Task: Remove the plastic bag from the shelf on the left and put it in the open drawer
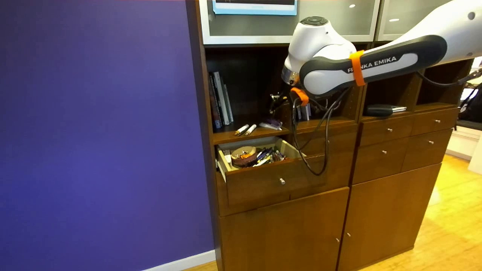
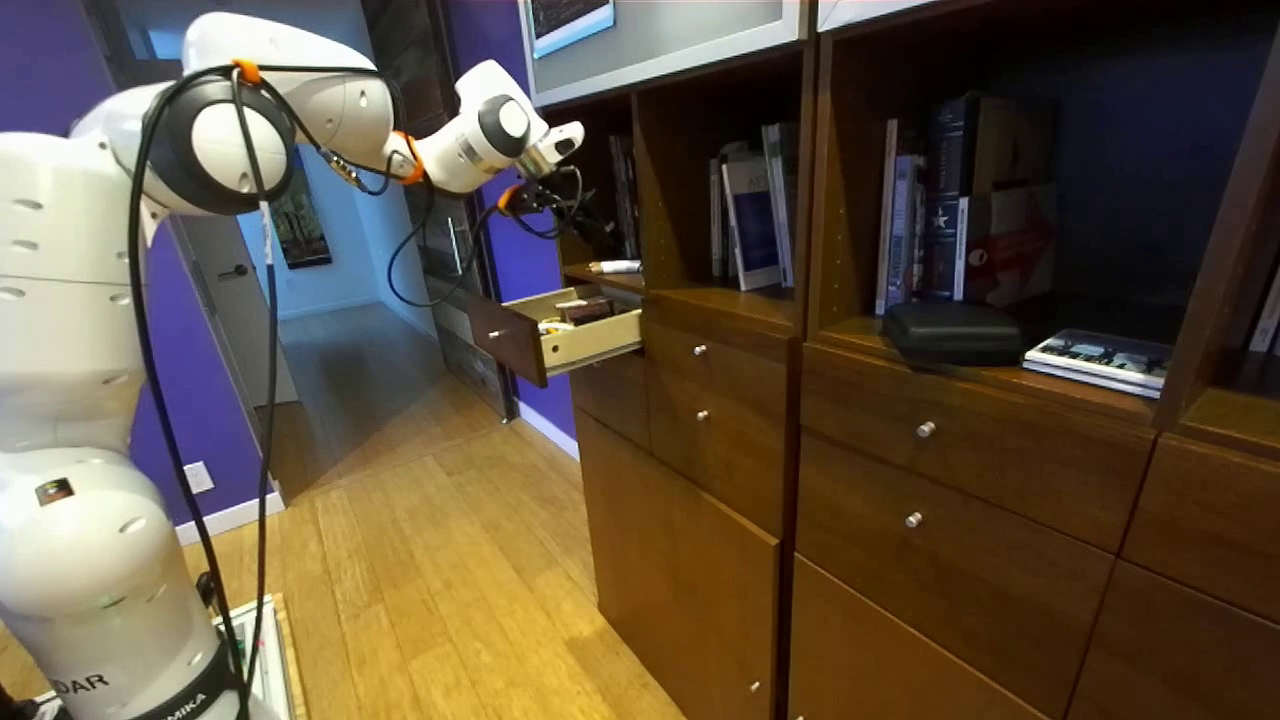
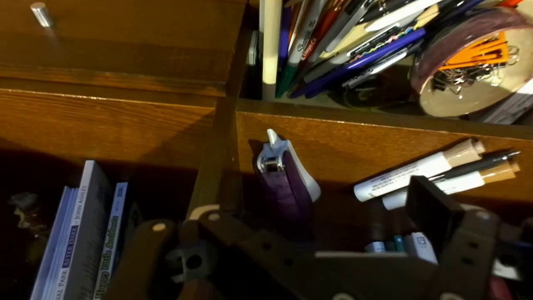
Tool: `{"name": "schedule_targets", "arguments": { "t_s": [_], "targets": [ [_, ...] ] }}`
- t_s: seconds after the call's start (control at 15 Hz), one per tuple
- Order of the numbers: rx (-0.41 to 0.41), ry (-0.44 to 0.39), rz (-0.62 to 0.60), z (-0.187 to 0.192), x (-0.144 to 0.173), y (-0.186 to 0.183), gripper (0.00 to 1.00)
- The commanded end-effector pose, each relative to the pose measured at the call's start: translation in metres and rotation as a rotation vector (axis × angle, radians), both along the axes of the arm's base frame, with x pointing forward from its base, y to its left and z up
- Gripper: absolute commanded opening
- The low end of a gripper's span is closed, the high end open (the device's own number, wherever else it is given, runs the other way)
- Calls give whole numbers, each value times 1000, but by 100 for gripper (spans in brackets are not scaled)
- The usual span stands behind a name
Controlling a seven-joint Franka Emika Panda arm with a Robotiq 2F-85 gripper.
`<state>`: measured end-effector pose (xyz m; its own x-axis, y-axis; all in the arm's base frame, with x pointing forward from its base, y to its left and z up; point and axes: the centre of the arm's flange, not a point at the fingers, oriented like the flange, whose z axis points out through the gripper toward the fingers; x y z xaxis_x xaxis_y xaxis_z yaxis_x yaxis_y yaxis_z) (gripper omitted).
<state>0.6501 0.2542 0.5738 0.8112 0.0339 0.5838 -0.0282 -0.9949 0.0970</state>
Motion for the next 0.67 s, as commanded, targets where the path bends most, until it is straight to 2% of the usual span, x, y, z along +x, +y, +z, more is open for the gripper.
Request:
{"name": "schedule_targets", "arguments": {
  "t_s": [0.0, 0.13, 0.6],
  "targets": [
    [-35, -52, 7, -7, 25, 16, 100],
    [-59, -63, 3, -15, 34, 18, 100],
    [-30, -66, 18, -32, 64, 1, 100]
  ]
}}
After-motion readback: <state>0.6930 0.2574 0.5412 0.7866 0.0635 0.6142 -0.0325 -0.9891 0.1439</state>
